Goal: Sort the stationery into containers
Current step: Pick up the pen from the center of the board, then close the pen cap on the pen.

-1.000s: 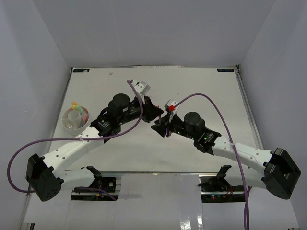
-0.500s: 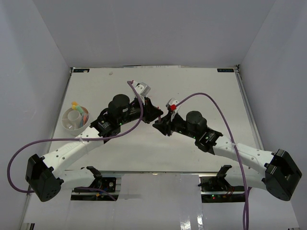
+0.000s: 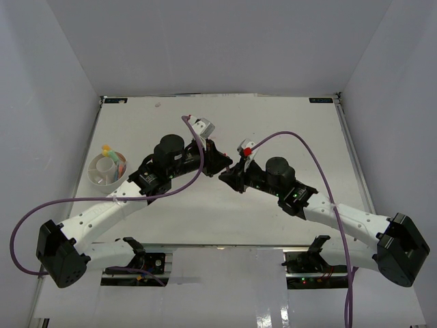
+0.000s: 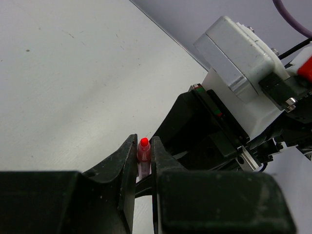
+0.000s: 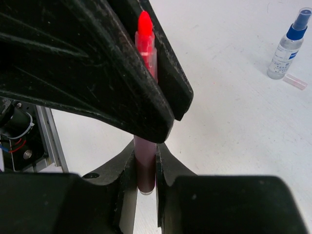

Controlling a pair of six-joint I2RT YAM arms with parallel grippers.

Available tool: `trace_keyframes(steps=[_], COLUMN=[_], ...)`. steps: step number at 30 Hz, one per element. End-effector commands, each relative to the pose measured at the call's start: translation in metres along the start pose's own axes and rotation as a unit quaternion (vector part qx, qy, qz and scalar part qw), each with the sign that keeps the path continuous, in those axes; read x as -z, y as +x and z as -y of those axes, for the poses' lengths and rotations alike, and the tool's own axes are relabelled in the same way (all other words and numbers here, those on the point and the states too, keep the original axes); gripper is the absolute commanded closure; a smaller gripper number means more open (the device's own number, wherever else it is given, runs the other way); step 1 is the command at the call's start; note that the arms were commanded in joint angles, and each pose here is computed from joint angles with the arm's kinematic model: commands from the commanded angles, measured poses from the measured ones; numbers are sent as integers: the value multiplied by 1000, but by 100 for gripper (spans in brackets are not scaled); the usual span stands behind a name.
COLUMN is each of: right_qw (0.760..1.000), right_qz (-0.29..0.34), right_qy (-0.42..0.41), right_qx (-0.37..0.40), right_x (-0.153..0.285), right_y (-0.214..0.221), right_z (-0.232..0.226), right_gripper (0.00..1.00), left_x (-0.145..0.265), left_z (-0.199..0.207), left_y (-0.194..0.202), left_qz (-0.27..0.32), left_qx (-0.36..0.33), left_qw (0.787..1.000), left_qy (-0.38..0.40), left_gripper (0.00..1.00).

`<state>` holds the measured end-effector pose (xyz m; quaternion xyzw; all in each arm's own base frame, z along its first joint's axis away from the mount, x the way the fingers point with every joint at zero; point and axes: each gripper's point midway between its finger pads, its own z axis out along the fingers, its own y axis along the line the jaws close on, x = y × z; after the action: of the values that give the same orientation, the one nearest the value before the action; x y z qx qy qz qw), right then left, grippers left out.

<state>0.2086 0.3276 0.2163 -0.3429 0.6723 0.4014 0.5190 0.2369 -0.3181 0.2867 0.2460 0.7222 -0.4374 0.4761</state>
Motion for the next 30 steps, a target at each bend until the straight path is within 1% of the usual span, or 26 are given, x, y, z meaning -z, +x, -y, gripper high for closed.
trace_keyframes(steps=[1,2,5,7,8,9,11,12,14,15,18,19,21,23,24,25,27,30], right_qw=[998,998,999,999,999,999,999,999,1000,1000,1000,1000,1000,999,998,997,996,993], right_qz=[46,46,43,41,39,37,33,28,23,16,4,-4,-10,-16,-18,-17,-15,-10], right_qy=[-22,-23,-23,-22,-22,-20,-17,-16,-8,-4,10,14,29,49,56,69,85,112], right_qx=[20,20,21,20,19,19,18,16,14,12,6,2,-3,-8,-14,-20,-26,-31], right_x=[0,1,2,2,2,3,3,3,4,5,6,8,10,14,15,20,24,35], right_y=[-37,-36,-33,-31,-29,-27,-22,-17,-12,-4,9,17,25,34,36,39,40,40], right_z=[-11,-12,-12,-11,-11,-10,-8,-7,-4,-2,6,8,16,26,30,39,48,64], right_gripper=[90,92,92,92,92,92,92,92,92,92,92,92,92,92,92,92,92,92], left_x=[7,7,7,7,8,8,9,10,14,16,25,28,35,42,45,48,48,31], left_z=[10,11,10,9,9,7,6,2,2,-1,-2,-9,-12,-25,-31,-43,-56,-77], left_y=[-5,-5,-6,-8,-9,-11,-16,-19,-28,-34,-50,-56,-64,-71,-69,-69,-60,-36], left_qz=[6,6,6,9,11,14,22,28,42,52,79,92,107,126,125,132,123,81], left_qx=[-5,-5,-6,-6,-4,-3,-1,0,0,6,15,20,28,36,43,47,51,28], left_qw=[1000,1000,1000,1000,1000,1000,1000,999,999,998,995,992,989,981,978,971,965,963], left_qy=[18,18,14,11,9,3,-5,-16,-25,-40,-61,-84,-102,-145,-161,-193,-226,-255], left_gripper=[93,92,90,86,80,68,58,48,38,29,17,11,6,4,4,5,7,9])
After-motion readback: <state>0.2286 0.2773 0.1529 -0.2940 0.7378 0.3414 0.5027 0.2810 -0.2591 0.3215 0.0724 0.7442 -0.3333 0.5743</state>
